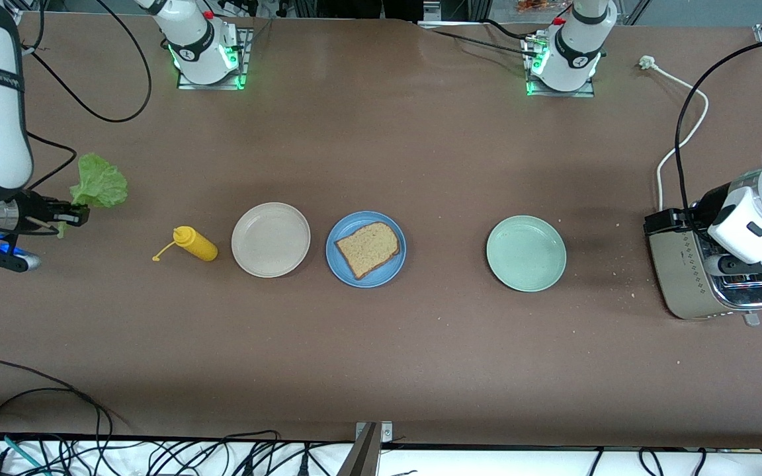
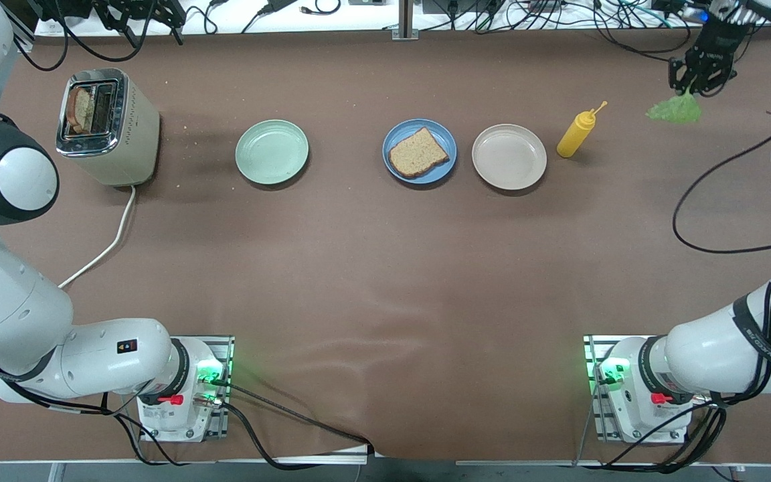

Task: Make sandwich in blue plate with both arms
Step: 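Lift the lettuce leaf with the right gripper toward the blue plate, then lay the lettuce on the bread and open the right gripper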

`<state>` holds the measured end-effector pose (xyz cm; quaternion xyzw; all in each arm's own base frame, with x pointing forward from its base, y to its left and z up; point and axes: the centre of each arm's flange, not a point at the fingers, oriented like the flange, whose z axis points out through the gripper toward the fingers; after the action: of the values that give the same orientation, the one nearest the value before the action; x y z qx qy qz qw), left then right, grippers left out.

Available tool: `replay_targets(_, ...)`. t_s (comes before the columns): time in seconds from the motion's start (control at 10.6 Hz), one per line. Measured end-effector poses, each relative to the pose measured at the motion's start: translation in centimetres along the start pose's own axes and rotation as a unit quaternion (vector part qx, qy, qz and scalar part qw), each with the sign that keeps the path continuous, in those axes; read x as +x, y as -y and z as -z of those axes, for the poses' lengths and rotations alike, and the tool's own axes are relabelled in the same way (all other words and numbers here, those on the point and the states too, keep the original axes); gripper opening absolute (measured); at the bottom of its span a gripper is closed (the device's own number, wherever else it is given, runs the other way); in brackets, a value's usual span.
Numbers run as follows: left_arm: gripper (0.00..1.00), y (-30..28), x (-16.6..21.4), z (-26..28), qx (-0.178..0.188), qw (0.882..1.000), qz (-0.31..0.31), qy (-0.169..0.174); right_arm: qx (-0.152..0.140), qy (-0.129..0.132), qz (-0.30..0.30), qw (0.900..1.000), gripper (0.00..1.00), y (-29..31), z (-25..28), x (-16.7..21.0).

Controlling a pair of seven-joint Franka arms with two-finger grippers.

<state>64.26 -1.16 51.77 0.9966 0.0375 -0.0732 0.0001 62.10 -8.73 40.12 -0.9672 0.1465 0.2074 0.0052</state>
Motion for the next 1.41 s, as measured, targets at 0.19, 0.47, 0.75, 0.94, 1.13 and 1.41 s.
replay_targets(0.19,1.0,0.0,0.0,0.0,0.0,1.0,0.0,0.0,0.014,0.0,0.003,1.0,0.05,4.3,2.8,-2.4)
replay_targets(0.47,1.0,0.0,0.0,0.0,0.0,1.0,-0.001,0.0,0.019,-0.01,-0.032,0.999,0.05,15.5,3.3,-6.6)
replay_targets(0.75,1.0,0.0,0.0,0.0,0.0,1.0,-0.001,0.0,0.053,-0.047,-0.088,0.994,0.05,26.2,2.2,-9.9)
replay_targets(0.94,1.0,0.0,0.0,0.0,0.0,1.0,-0.001,0.0,0.085,-0.07,-0.127,0.986,0.05,32.3,-0.8,-10.0)
replay_targets(1.13,1.0,0.2,0.0,0.0,0.0,1.0,0.0,0.0,0.133,-0.09,-0.166,0.973,0.05,39.1,-6.1,-9.5)
replay_targets(1.41,1.0,0.3,0.0,0.1,0.0,1.0,0.001,0.0,0.181,-0.1,-0.183,0.961,0.05,45.9,-15.0,-8.8)
